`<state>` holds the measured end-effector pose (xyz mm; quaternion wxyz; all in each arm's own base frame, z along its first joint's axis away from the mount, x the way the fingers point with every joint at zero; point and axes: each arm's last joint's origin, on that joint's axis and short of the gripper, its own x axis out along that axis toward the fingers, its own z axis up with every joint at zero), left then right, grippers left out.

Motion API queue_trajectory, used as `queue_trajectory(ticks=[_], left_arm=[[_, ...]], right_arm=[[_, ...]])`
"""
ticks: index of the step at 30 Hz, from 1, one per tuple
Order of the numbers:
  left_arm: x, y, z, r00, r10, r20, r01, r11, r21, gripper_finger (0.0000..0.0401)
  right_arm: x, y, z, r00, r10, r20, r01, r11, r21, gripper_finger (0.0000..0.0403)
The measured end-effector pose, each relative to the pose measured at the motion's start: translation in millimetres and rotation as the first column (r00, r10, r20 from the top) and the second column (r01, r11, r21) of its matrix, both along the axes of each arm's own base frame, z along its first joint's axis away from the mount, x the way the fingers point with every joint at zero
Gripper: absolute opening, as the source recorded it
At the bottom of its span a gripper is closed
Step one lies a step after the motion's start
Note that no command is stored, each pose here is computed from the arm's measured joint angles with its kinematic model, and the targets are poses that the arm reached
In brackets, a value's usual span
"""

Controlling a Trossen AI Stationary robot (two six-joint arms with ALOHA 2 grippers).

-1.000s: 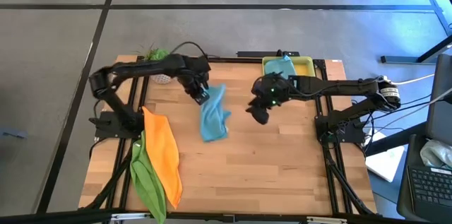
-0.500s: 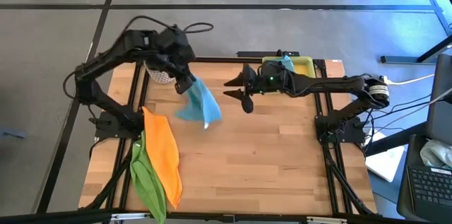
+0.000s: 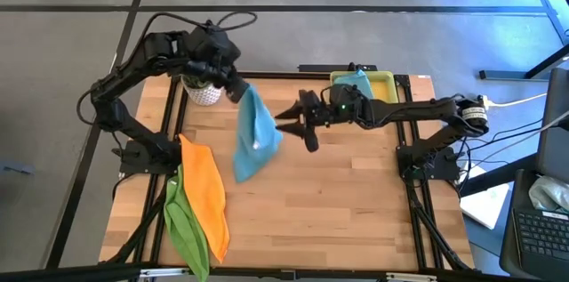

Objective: Fold microfiber towels
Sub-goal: Fold the right blue microfiber towel

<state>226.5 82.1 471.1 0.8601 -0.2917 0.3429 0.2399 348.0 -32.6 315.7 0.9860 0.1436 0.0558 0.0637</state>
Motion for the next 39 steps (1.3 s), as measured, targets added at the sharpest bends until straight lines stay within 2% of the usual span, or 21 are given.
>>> queue_trajectory(ticks=[4, 7, 10, 12, 16, 19, 20, 24, 27, 30, 33, 36, 39], left_arm=[[5.5, 11.4, 6.1, 0.976, 0.194, 0.101, -0.198, 0.980, 0.026, 0.0000], [13.1, 15.8, 11.3, 0.957, 0.224, 0.184, -0.236, 0.971, 0.043, 0.0000], [21.6, 18.0, 11.5, 0.949, 0.222, 0.226, -0.233, 0.972, 0.024, 0.0000], [23.9, 16.9, 10.8, 0.950, 0.211, 0.229, -0.219, 0.976, 0.010, 0.0000], [33.5, 15.5, 8.8, 0.949, 0.198, 0.245, -0.204, 0.979, -0.001, 0.0000], [35.1, 15.9, 13.1, 0.936, 0.194, 0.292, -0.204, 0.979, 0.003, 0.0000], [35.1, 16.1, 14.8, 0.931, 0.195, 0.307, -0.207, 0.978, 0.005, 0.0000], [36.5, 17.7, 17.2, 0.919, 0.211, 0.334, -0.231, 0.973, 0.023, 0.0000], [36.1, 18.2, 17.3, 0.920, 0.212, 0.329, -0.240, 0.970, 0.048, 0.0000], [36.0, 18.6, 17.3, 0.920, 0.214, 0.329, -0.244, 0.968, 0.053, 0.0000], [42.6, 20.5, 15.9, 0.916, 0.211, 0.341, -0.242, 0.969, 0.053, 0.0000], [51.7, 22.0, 10.9, 0.921, 0.203, 0.334, -0.233, 0.971, 0.052, 0.0000], [62.8, 25.9, 5.0, 0.924, 0.195, 0.330, -0.221, 0.974, 0.043, 0.0000]], right_arm=[[1.7, 11.0, -0.4, 0.992, -0.101, -0.074, 0.112, 0.982, 0.153, 0.0175], [2.8, 10.2, 6.7, 0.981, -0.185, -0.061, 0.194, 0.963, 0.189, 0.0195], [3.2, 6.6, 13.3, 0.952, -0.300, -0.065, 0.305, 0.947, 0.102, 0.0228], [2.7, 0.9, 17.7, 0.919, -0.390, -0.061, 0.392, 0.920, 0.026, 0.0250], [0.3, -14.0, 26.3, 0.820, -0.572, -0.008, 0.567, 0.815, -0.123, 0.0272], [0.7, -23.9, 27.4, 0.762, -0.647, 0.026, 0.639, 0.746, -0.185, 0.0274], [2.3, -26.5, 26.3, 0.762, -0.647, 0.031, 0.641, 0.746, -0.181, 0.0274], [9.7, -30.4, 23.9, 0.803, -0.592, 0.069, 0.595, 0.790, -0.149, 0.0274], [10.8, -26.8, 28.6, 0.803, -0.584, 0.116, 0.595, 0.794, -0.120, 0.0274], [10.8, -23.3, 33.1, 0.770, -0.623, 0.141, 0.636, 0.768, -0.081, 0.0274], [12.0, -22.8, 36.7, 0.768, -0.623, 0.150, 0.637, 0.768, -0.071, 0.0274], [17.9, -25.4, 32.3, 0.771, -0.623, 0.132, 0.630, 0.777, -0.017, 0.0274], [29.1, -30.0, 18.8, 0.799, -0.594, 0.090, 0.595, 0.804, 0.028, 0.0267]])
